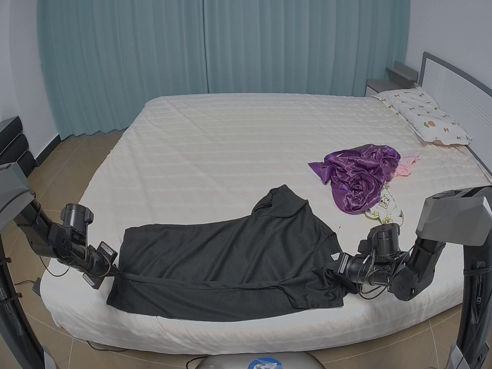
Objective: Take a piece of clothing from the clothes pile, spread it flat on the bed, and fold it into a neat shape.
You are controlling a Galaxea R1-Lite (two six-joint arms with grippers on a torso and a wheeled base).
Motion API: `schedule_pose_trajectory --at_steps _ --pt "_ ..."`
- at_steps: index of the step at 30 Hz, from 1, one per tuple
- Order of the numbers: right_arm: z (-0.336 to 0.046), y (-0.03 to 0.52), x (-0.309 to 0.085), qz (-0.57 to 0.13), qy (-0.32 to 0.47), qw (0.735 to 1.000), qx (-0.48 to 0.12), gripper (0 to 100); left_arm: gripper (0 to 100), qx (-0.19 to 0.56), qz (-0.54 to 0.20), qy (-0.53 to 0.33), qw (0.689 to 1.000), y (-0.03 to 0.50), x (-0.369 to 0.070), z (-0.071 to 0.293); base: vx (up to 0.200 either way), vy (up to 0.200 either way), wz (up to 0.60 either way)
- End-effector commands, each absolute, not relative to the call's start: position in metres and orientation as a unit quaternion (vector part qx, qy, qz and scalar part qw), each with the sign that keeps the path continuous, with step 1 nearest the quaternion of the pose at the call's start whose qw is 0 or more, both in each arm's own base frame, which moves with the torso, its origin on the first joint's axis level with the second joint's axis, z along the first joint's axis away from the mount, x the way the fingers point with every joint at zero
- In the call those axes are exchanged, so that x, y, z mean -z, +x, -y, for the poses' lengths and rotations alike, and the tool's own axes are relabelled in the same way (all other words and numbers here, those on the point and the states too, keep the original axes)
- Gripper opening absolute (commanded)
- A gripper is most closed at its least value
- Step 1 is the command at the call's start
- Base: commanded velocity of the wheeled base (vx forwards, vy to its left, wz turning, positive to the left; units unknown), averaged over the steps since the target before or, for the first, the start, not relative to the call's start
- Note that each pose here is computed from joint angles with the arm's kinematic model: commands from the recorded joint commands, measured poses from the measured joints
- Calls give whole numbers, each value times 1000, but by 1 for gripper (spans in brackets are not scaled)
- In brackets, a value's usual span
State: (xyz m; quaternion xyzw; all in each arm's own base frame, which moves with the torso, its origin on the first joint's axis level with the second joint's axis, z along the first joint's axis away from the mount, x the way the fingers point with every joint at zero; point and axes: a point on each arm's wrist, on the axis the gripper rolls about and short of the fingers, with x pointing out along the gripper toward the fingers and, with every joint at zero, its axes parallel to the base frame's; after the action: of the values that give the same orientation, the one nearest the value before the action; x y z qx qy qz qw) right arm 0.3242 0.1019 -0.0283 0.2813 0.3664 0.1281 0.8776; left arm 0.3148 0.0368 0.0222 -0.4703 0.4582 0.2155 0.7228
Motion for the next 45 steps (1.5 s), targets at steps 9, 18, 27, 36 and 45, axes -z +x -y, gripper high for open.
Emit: schedule_pose_trajectory --at_steps 9,18,27,36,45 --pt "-70 338 26 -341 301 886 -89 0 0 -216 -457 -471 723 316 -22 -37 0 0 0" --pt "-66 348 33 -335 310 886 -85 0 0 -217 -460 -469 722 314 -21 -37 0 0 0" --pt "-69 349 41 -343 309 883 -86 0 0 -216 -460 -468 723 315 -21 -37 0 0 0" --pt "-65 346 36 -330 334 880 -77 0 0 -216 -461 -467 723 314 -21 -36 0 0 0" --pt "-65 340 28 -329 337 878 -78 0 0 -214 -463 -464 724 316 -20 -36 0 0 0"
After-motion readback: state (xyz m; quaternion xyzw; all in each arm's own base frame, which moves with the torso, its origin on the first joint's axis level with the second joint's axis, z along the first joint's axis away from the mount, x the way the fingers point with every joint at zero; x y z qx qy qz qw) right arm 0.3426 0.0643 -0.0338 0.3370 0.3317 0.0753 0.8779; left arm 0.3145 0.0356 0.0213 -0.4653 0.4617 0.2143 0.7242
